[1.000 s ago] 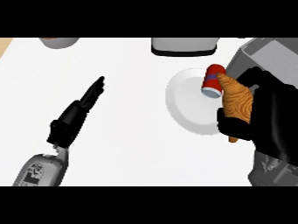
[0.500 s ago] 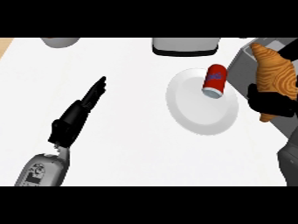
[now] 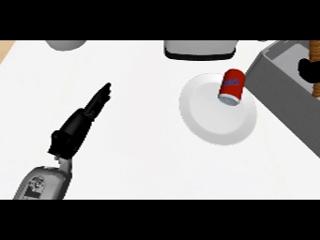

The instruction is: Pick the croissant from the plate and place it in the cardboard box

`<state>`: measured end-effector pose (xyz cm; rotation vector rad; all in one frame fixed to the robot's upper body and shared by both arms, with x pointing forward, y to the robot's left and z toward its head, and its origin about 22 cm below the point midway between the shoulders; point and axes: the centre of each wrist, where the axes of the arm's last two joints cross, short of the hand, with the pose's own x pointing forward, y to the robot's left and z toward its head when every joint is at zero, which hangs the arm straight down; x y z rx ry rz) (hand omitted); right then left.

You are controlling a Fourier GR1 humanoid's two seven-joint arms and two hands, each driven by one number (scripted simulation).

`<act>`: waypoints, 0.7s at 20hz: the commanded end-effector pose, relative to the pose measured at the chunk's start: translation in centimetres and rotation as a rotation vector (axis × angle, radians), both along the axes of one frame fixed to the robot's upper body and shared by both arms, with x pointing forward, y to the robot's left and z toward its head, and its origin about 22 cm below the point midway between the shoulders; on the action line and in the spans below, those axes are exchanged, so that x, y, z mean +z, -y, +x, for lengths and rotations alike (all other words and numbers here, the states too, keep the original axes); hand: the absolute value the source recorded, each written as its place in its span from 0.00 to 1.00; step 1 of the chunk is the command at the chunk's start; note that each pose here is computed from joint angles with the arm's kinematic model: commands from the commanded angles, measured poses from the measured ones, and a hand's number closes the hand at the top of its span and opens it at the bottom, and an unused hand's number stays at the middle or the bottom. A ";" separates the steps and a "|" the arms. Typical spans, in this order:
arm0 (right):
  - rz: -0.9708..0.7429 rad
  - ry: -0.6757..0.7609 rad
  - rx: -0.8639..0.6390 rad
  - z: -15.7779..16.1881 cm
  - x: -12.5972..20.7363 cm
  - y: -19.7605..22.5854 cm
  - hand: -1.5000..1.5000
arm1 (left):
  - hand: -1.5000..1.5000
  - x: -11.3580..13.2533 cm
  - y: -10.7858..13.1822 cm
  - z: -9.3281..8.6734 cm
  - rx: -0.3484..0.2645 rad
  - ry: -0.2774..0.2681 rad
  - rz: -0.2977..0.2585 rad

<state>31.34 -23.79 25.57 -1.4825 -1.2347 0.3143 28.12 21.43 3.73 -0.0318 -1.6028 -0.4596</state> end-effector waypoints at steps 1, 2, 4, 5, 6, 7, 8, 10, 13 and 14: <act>0.030 0.037 -0.009 1.0 0.2 2.0 1.00 | 0.50 -1.2 0.8 -1.0 -0.001 0.003 -0.006; 0.041 0.030 -0.016 2.0 0.2 2.8 1.00 | 0.50 -0.1 -0.4 -0.3 -0.014 -0.014 -0.017; 0.040 0.030 -0.047 3.6 -0.3 4.3 1.00 | 0.50 0.9 0.9 -0.3 -0.006 0.006 -0.016; 0.031 0.011 -0.060 3.8 0.0 4.6 1.00 | 0.50 1.2 0.5 1.0 -0.007 -0.004 -0.011; 0.019 0.014 -0.052 3.7 2.1 4.3 1.00 | 0.50 -0.3 0.1 0.0 -0.019 -0.010 -0.004; -0.015 -0.009 -0.089 5.6 -0.4 5.7 1.00 | 0.50 1.1 1.3 0.8 -0.010 0.019 -0.008; -0.027 -0.017 -0.098 5.4 -0.6 5.7 1.00 | 0.50 1.3 -1.2 0.1 -0.007 -0.004 -0.020; -0.036 -0.042 -0.084 5.8 -2.4 7.4 1.00 | 0.50 0.8 1.3 1.5 0.019 -0.006 -0.021; -0.052 -0.098 -0.091 7.4 -3.3 8.3 1.00 | 0.50 2.5 0.2 2.6 -0.003 0.005 -0.021; -0.047 -0.105 -0.097 7.1 -3.6 9.0 1.00 | 0.50 0.9 -0.9 -0.2 -0.011 0.001 -0.015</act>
